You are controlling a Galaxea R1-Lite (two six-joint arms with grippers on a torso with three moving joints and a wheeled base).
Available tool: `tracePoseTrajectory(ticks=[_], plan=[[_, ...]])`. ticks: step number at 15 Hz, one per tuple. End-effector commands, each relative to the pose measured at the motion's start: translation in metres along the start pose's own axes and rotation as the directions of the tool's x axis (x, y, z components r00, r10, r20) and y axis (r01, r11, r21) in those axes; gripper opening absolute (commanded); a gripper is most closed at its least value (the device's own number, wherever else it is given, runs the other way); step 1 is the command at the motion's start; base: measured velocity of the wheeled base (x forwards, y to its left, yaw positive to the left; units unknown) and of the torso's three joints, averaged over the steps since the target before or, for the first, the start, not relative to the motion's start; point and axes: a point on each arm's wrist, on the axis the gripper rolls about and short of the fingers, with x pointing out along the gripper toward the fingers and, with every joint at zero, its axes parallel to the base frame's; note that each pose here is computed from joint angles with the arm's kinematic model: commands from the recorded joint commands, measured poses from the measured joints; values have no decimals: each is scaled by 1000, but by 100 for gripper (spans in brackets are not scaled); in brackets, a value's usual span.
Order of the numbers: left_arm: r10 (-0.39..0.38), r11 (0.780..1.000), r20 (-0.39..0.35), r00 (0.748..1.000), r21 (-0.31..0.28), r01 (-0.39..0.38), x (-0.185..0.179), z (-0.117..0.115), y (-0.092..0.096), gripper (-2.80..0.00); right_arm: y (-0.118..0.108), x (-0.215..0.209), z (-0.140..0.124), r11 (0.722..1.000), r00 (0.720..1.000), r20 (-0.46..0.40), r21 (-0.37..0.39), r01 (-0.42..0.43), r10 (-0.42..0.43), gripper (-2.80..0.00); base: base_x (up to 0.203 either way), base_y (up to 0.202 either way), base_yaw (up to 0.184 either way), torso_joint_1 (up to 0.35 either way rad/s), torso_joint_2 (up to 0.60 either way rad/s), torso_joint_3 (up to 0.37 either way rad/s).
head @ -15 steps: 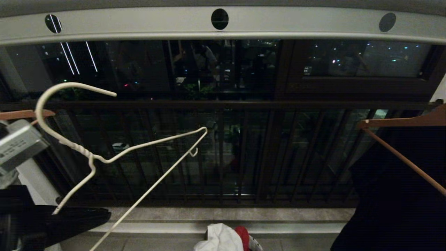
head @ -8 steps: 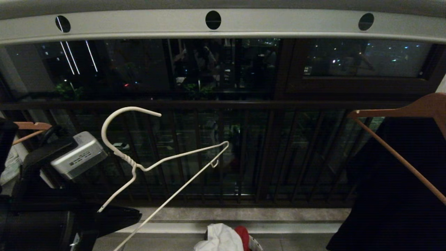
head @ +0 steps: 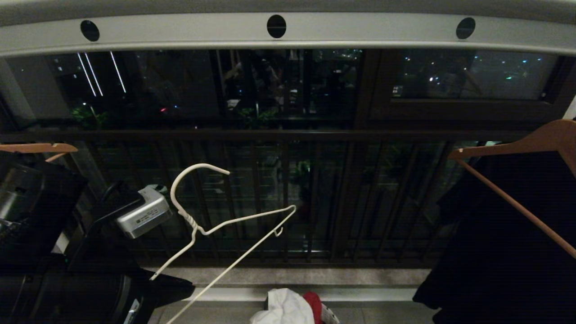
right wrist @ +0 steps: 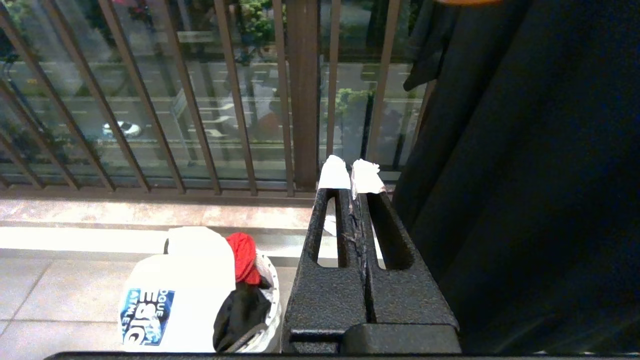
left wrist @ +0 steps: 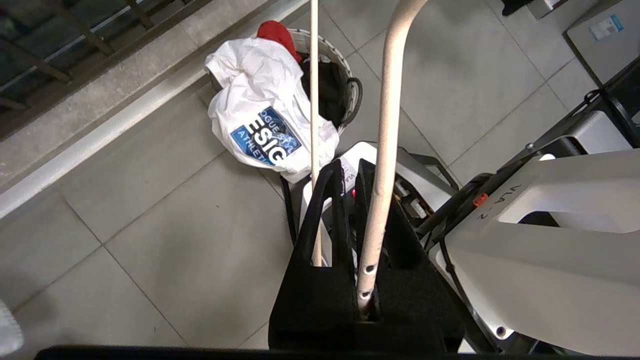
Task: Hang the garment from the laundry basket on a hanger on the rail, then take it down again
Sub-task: Pick up the clothes rack on the clothesline, then pick up clothes from the basket
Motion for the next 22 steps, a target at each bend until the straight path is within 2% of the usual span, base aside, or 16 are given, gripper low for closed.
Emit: tracePoseTrajectory(ticks=[1,9,11,14,22], plan=[[-1,1000,-16,1000,-4,1,3,-1,1,-280,0,0,0,1000,1000,-2,0,0,0,-280,0,0,0,0,0,0],[-4,1000,-28,1000,-1,4,6,-2,1,-280,0,0,0,1000,1000,-2,0,0,0,-280,0,0,0,0,0,0],[-4,1000,-35,999,28,5,7,-2,1,-280,0,0,0,1000,1000,-2,0,0,0,-280,0,0,0,0,0,0],[-5,1000,-44,999,31,7,8,-4,1,-280,0,0,0,1000,1000,-2,0,0,0,-280,0,0,0,0,0,0],[-11,999,-26,1000,38,12,3,-6,0,-280,0,0,0,1000,1000,-2,0,-1,1,-280,0,0,0,0,0,0]])
